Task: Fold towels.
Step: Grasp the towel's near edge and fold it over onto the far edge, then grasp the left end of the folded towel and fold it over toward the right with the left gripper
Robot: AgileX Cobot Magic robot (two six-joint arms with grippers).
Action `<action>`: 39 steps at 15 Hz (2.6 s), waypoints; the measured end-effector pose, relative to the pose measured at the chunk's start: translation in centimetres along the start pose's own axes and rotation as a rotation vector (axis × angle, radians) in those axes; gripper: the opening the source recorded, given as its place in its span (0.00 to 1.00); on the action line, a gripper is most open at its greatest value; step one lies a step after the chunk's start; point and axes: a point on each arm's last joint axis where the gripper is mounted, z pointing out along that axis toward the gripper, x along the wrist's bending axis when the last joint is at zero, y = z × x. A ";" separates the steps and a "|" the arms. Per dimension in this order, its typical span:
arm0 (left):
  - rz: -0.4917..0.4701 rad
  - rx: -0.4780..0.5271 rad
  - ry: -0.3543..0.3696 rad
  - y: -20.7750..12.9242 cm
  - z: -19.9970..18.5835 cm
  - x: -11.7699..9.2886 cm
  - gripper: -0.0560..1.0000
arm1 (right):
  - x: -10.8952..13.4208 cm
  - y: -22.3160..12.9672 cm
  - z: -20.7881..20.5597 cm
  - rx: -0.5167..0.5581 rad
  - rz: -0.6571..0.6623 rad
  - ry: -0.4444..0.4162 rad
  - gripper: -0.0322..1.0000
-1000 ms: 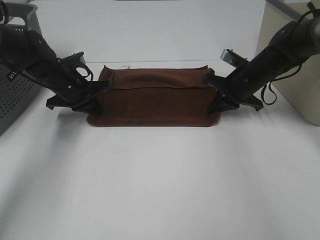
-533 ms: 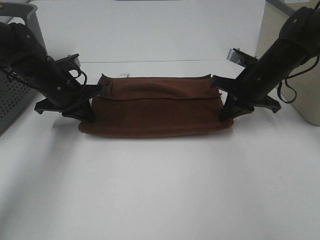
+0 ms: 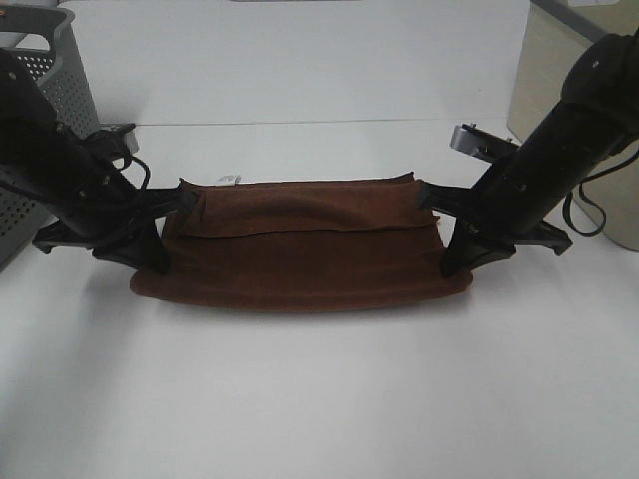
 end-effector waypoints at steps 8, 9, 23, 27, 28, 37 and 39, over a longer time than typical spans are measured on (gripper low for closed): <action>-0.042 -0.185 -0.037 6.9 -2.2 0.3 0.06 | 2.2 6.6 -3.5 -0.205 -0.052 0.015 0.03; -0.044 -0.208 -0.033 7.7 -1.5 0.5 0.06 | 2.0 7.4 -3.1 -0.223 -0.054 0.006 0.03; -0.041 -0.317 0.015 10.8 2.8 2.1 0.74 | 0.6 10.0 0.8 -0.203 -0.058 -0.027 0.89; -0.055 -0.259 0.006 10.7 4.4 2.4 0.73 | 0.6 10.1 0.8 -0.203 -0.059 -0.029 0.89; -0.054 -0.257 0.006 10.8 4.5 2.3 0.71 | 0.6 10.1 0.8 -0.204 -0.059 -0.029 0.89; -0.028 -0.215 0.024 10.5 3.7 2.4 0.11 | 0.7 9.8 0.3 -0.182 -0.073 -0.035 0.89; -0.026 -0.214 0.049 10.8 0.7 2.6 0.11 | 1.3 9.6 -1.1 -0.195 -0.089 -0.032 0.89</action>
